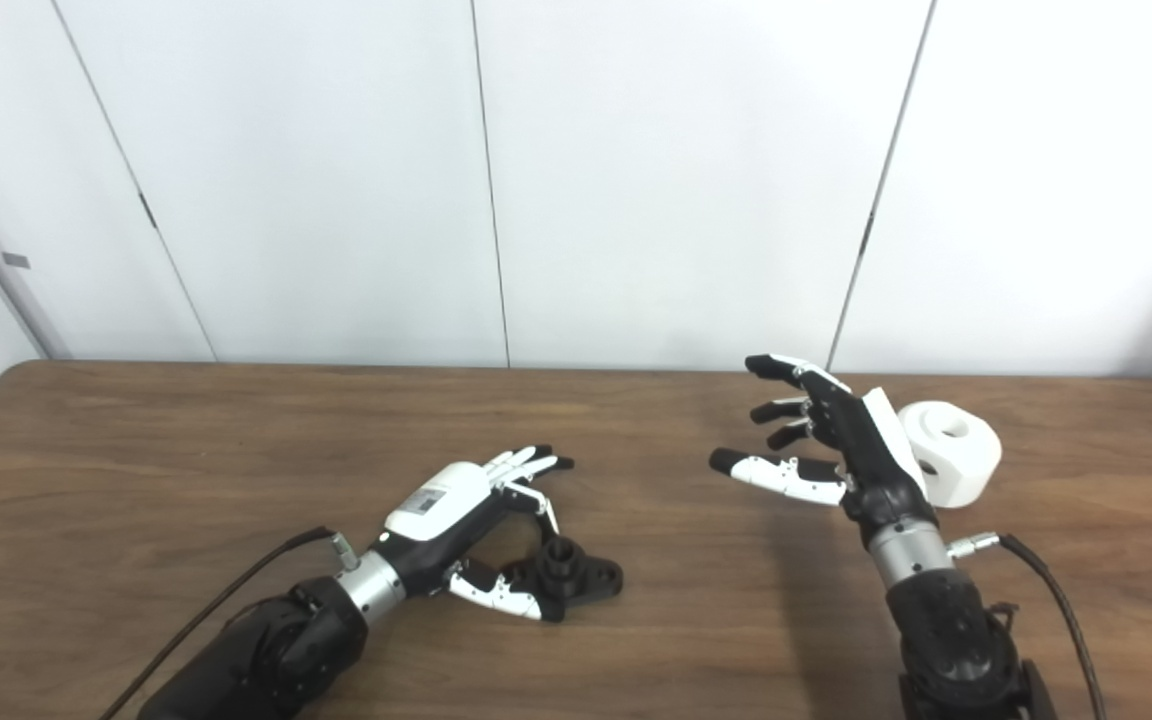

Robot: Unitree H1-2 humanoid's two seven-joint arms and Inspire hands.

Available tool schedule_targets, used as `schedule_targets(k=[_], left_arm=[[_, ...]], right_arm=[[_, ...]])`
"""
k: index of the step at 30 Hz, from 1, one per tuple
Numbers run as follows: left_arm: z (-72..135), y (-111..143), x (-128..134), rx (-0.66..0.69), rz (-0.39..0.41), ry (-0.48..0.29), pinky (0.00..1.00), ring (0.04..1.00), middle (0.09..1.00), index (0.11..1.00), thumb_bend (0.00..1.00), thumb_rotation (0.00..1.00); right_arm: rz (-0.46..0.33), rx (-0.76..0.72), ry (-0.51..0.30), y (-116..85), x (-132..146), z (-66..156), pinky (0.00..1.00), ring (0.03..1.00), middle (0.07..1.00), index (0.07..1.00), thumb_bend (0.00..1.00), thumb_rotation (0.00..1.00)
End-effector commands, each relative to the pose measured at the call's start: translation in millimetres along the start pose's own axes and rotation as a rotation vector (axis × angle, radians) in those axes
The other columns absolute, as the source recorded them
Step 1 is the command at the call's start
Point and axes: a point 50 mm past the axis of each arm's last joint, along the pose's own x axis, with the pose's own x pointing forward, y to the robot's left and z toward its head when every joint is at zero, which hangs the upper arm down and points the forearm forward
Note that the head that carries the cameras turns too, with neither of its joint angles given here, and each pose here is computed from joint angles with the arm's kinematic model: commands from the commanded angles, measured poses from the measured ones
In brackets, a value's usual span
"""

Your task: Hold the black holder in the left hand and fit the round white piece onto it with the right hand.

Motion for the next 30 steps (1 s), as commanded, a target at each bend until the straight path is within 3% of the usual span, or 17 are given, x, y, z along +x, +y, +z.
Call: schedule_targets(k=[1, 10, 19, 30], left_arm=[[-1.1, -44.7, -14.7, 0.081, -0.215, 0.061, 1.0, 1.0, 0.949, 0.48, 0.52, 0.06], [-10.8, -39.9, -27.1, 0.097, -0.202, 0.084, 1.0, 1.0, 0.948, 0.48, 0.53, 0.07], [-30.7, -34.0, -48.4, 0.084, -0.19, 0.105, 1.0, 1.0, 0.946, 0.481, 0.53, 0.07], [-46.6, -42.2, -62.0, 0.058, -0.179, 0.102, 1.0, 1.0, 0.932, 0.48, 0.52, 0.06]], right_arm=[[-0.044, -0.012, -0.092, -11.8, 9.9, 22.9, 0.55, 0.659, 0.806, 0.779, 0.67, 0.31], [-0.045, -0.047, -0.118, -19.6, 12.1, 32.7, 0.54, 0.666, 0.78, 0.794, 0.71, 0.35], [-0.182, -0.435, -0.19, -79.0, 11.2, 57.4, 0.59, 0.742, 0.838, 0.807, 0.74, 0.33], [-0.406, -0.535, -0.15, -150.9, -7.3, 76.9, 0.63, 0.762, 0.837, 0.804, 0.73, 0.32]])
